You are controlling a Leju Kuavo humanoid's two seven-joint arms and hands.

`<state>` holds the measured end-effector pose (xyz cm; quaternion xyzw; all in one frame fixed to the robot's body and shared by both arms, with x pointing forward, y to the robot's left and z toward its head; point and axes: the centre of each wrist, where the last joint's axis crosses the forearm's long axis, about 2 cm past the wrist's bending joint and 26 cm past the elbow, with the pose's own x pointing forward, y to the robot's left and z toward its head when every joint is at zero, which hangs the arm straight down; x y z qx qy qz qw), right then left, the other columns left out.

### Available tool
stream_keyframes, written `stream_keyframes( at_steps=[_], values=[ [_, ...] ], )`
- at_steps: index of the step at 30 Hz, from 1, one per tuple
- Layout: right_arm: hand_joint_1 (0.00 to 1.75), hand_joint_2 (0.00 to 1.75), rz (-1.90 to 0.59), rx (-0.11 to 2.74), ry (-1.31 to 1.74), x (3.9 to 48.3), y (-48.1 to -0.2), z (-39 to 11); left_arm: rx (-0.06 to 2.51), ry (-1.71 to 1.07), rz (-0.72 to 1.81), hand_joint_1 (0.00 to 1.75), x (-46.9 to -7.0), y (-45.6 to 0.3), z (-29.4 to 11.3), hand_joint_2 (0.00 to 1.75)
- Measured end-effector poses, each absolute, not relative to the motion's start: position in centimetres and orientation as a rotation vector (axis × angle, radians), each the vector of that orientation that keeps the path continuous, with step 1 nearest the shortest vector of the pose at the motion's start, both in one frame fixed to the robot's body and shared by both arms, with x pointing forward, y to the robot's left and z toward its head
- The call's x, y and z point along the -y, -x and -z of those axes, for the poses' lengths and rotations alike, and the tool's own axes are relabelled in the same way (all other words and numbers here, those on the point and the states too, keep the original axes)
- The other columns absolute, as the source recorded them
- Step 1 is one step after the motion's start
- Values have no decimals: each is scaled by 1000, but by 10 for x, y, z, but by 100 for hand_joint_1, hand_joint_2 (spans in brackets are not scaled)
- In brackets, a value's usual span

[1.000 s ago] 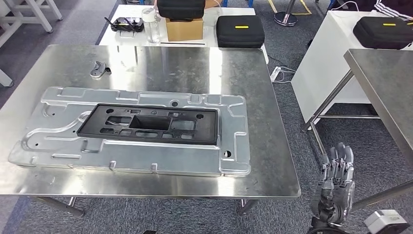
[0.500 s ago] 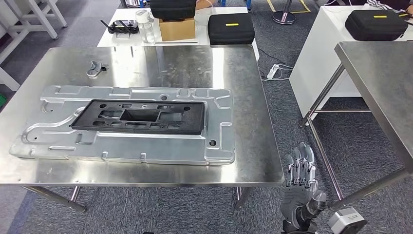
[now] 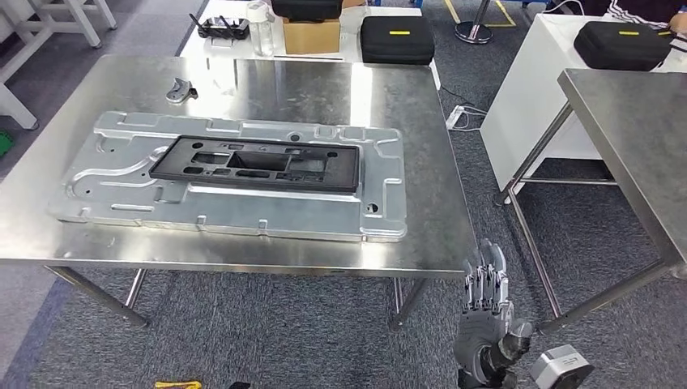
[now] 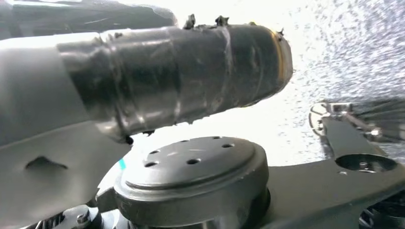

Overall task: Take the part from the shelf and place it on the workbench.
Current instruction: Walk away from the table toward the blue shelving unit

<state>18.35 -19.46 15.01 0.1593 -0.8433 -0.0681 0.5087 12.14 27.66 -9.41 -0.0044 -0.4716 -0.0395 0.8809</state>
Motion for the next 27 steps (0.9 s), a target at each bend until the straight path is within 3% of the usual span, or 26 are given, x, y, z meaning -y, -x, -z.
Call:
stream_keyframes(
  at_steps=[27],
  values=[
    [0,0,157,2022,-378,190,-183,-151,983,16,74,0,-275,-120,94,0]
  ],
)
